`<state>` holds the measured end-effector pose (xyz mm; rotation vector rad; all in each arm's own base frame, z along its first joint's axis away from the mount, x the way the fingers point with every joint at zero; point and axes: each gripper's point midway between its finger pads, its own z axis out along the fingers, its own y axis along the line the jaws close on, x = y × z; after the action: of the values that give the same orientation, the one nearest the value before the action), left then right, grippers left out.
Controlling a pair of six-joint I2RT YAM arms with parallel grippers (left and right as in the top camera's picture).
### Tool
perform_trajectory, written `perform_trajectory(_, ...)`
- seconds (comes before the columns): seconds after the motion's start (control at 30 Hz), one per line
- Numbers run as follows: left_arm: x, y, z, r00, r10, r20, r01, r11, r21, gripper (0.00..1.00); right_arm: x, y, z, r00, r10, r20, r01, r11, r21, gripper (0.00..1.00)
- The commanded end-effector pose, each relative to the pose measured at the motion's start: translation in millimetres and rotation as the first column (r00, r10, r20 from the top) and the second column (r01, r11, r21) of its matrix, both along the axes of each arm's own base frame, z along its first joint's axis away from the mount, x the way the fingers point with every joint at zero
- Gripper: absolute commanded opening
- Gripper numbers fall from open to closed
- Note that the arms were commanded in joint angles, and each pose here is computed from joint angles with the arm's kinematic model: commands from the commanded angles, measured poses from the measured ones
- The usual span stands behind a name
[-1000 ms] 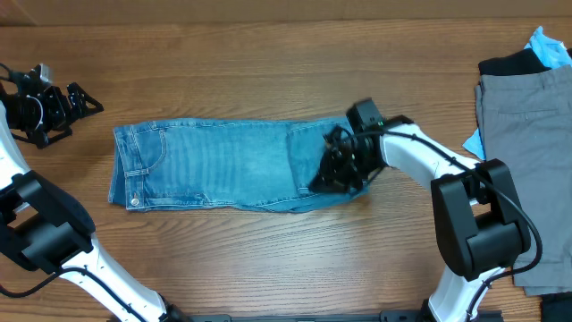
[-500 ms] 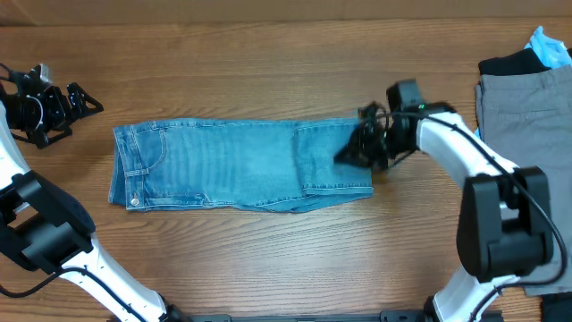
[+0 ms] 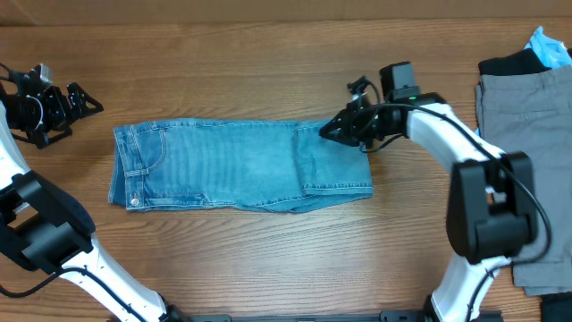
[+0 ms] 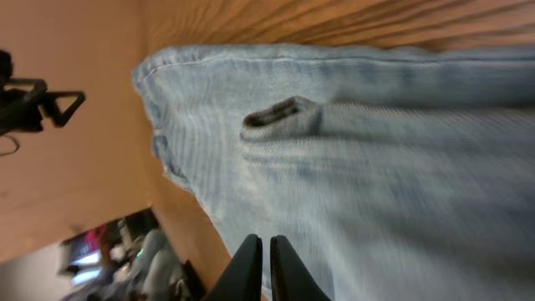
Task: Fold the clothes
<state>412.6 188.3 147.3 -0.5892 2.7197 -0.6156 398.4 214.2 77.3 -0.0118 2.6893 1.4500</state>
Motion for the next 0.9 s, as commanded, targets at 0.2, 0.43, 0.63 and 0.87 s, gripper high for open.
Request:
perform_trajectory(0.2, 5, -2, 0, 1.000, -0.005, 0.005, 0.005, 1.000, 0.002, 1.00, 1, 22, -49, 0.994, 0.014, -0.108, -0.007, 0.998, 0.065, 0.09)
perform_trajectory(0.43, 5, -2, 0, 1.000, -0.005, 0.003, 0.005, 1.000, 0.000, 1.00, 18, 4, -71, 0.993, -0.085, -0.088, 0.077, 0.993, -0.087, 0.05)
perform_trajectory(0.63, 4, -3, 0, 1.000, -0.004, 0.001, 0.004, 1.000, -0.002, 1.00, 32, 12, 13, 0.999, -0.028, 0.027, 0.027, 0.999, 0.046, 0.04)
perform_trajectory(0.87, 4, -3, 0, 1.000, -0.004, -0.001, 0.004, 1.000, -0.003, 1.00, 4, 19, 58, 1.000, 0.028, 0.011, -0.028, 0.997, 0.070, 0.07)
